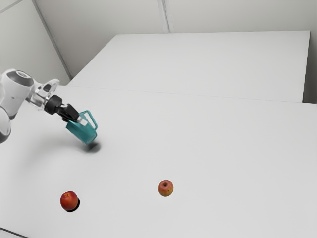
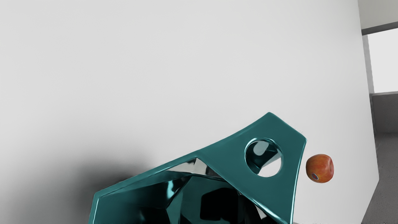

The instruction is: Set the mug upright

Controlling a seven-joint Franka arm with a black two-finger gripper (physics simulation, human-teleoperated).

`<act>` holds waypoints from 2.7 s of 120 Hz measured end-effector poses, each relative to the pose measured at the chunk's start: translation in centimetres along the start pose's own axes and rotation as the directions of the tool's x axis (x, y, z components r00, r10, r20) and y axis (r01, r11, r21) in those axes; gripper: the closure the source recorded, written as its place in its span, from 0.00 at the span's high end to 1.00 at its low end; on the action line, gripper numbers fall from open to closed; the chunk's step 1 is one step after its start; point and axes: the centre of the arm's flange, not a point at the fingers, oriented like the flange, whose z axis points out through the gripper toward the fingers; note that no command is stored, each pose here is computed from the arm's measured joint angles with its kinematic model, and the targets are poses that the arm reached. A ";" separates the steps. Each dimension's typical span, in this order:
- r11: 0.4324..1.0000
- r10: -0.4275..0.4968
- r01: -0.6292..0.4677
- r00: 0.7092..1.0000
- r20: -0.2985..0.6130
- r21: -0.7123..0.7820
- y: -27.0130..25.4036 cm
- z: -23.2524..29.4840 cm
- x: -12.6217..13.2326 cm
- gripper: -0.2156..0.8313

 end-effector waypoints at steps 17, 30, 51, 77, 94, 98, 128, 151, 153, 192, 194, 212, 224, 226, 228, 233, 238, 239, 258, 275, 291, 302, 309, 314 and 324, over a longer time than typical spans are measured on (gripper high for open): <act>0.990 0.038 -0.047 0.997 0.074 0.135 4.6 3.0 -0.2 0.05; 0.954 0.072 -0.110 0.987 0.142 0.278 6.6 3.9 0.2 0.04; 0.884 0.087 -0.173 0.973 0.212 0.435 7.9 4.7 0.7 0.04; 0.817 0.074 -0.180 0.975 0.210 0.547 9.5 6.6 -0.8 0.04; 0.776 0.075 -0.171 0.981 0.180 0.607 10.4 8.0 -1.6 0.04; 0.768 0.078 -0.166 0.983 0.167 0.618 10.7 8.2 -1.9 0.04; 0.698 0.126 -0.163 0.987 0.104 0.698 13.4 9.3 -3.1 0.04; 0.667 0.133 -0.147 0.988 0.077 0.730 13.8 11.6 -4.5 0.04; 0.666 0.131 -0.141 0.989 0.072 0.733 13.7 11.7 -4.6 0.04; 0.653 0.106 -0.066 0.994 -0.005 0.754 13.2 12.2 -4.6 0.04; 0.653 0.103 -0.062 0.995 -0.007 0.755 13.1 12.3 -4.6 0.04; 0.653 0.068 -0.035 0.998 -0.012 0.757 11.9 13.1 -4.7 0.04; 0.652 0.046 -0.024 0.999 -0.008 0.758 11.1 14.0 -4.8 0.04; 0.652 0.044 -0.023 0.999 -0.007 0.758 11.1 14.1 -4.8 0.04; 0.652 0.042 -0.022 0.999 -0.006 0.758 11.0 14.3 -4.8 0.04; 0.652 0.039 -0.022 0.999 -0.005 0.758 10.9 14.6 -4.8 0.04; 0.650 0.039 -0.023 0.999 -0.003 0.760 11.0 14.7 -4.7 0.05; 0.650 0.040 -0.024 0.999 -0.003 0.760 11.0 14.8 -4.7 0.05; 0.642 0.055 -0.048 0.998 0.016 0.765 11.4 14.9 -4.2 0.39; 0.633 0.079 -0.072 0.996 0.028 0.771 12.2 14.6 -3.7 0.59; 0.631 0.101 -0.084 0.995 0.026 0.771 13.6 13.8 -3.0 0.68; 0.632 0.111 -0.082 0.994 0.014 0.770 14.5 12.9 -2.8 0.72; 0.634 0.110 -0.072 0.994 0.002 0.770 14.8 12.1 -2.9 0.74; 0.635 0.107 -0.063 0.994 -0.007 0.770 14.9 11.4 -2.9 0.75; 0.637 0.105 -0.050 0.994 -0.023 0.769 15.8 9.8 -2.3 0.76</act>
